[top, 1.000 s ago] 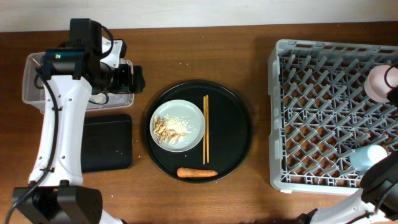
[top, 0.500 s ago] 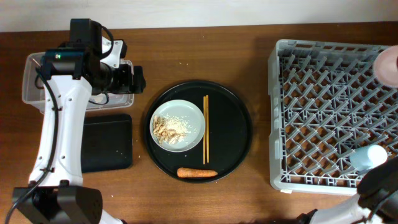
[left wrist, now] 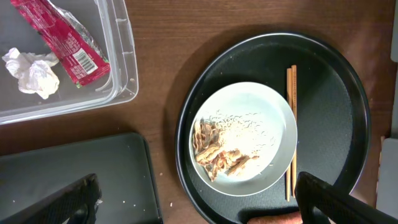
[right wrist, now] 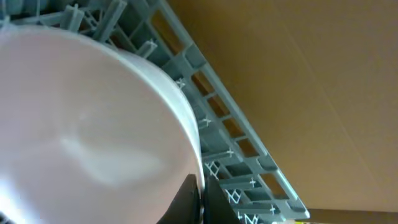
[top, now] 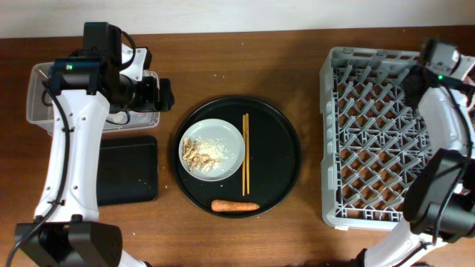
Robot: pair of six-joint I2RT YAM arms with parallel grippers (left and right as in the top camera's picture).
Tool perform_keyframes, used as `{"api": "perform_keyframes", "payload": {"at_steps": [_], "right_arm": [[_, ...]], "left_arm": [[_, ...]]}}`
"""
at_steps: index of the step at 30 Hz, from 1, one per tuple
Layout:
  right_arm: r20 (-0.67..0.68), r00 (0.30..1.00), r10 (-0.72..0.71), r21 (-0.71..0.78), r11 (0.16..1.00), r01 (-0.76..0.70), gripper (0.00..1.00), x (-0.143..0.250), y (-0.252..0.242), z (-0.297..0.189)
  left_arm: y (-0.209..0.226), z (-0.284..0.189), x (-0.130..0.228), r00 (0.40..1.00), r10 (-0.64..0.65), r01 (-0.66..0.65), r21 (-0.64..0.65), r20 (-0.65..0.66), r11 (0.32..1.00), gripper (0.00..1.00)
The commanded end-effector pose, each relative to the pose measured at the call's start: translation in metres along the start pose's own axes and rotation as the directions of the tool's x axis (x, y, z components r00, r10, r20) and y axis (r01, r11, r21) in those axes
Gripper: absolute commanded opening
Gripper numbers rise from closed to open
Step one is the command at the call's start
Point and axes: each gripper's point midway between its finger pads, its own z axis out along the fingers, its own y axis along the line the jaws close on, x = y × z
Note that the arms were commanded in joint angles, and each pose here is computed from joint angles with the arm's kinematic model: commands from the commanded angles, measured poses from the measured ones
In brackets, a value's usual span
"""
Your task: Sort waste into correct bins and load items into the dishwasher rack
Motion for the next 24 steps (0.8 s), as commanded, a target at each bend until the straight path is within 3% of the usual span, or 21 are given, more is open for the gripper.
{"api": "perform_keyframes", "payload": {"at_steps": [1, 5, 7, 10, 12, 15, 18, 21, 22, 24], "right_arm": [[0.005, 0.998, -0.066, -0.025, 0.997, 0.066, 0.04, 0.019, 0.028, -0.012], [0.019, 0.995, -0.097, 0.015, 0.995, 0.097, 0.04, 0.021, 0.03, -0.027], [-0.007, 0.989, -0.151, 0.004, 0.989, 0.151, 0.04, 0.033, 0.035, -0.035], [-0.087, 0.989, -0.121, 0.001, 0.993, 0.122, 0.04, 0.057, 0.03, -0.037], [-0.101, 0.99, -0.101, -0.107, 0.99, 0.09, 0.04, 0.057, 0.039, -0.045], [-0.046, 0.998, 0.05, -0.346, 0.936, -0.063, 0.16, 0.011, 0.034, -0.087], [-0.045, 0.997, 0.065, -0.381, 0.921, -0.077, 0.16, 0.008, 0.03, -0.096], [-0.045, 0.993, 0.112, -0.586, 0.802, -0.117, 0.16, -0.01, 0.055, -0.12], [-0.016, 0.994, 0.112, -0.655, 0.749, -0.096, 0.23, -0.02, 0.064, -0.131], [0.024, 0.984, 0.176, -0.726, 0.68, -0.104, 0.51, -0.042, 0.077, -0.143]], "left_arm": [[-0.001, -0.005, -0.001, 1.0, -0.003, 0.002, 0.007, 0.013, 1.0, 0.99], [-0.001, -0.005, -0.001, 1.0, -0.002, 0.002, 0.007, 0.014, 1.0, 0.99], [-0.001, -0.005, -0.003, 1.0, -0.001, 0.0, 0.007, 0.022, 1.0, 0.99], [-0.001, -0.005, -0.003, 1.0, 0.0, 0.0, 0.007, 0.022, 1.0, 0.99], [-0.001, -0.005, -0.003, 1.0, -0.001, 0.001, 0.007, 0.022, 1.0, 0.99], [-0.001, -0.005, -0.003, 1.0, -0.001, 0.001, 0.007, 0.022, 1.0, 0.99], [-0.001, -0.005, -0.003, 1.0, -0.001, 0.001, 0.007, 0.022, 1.0, 0.99], [-0.001, -0.005, -0.003, 1.0, -0.001, 0.001, 0.007, 0.021, 1.0, 0.99], [-0.001, -0.005, -0.003, 1.0, -0.001, 0.001, 0.007, 0.02, 1.0, 0.99], [-0.001, -0.005, -0.003, 1.0, -0.001, 0.001, 0.007, 0.02, 1.0, 0.99]]}}
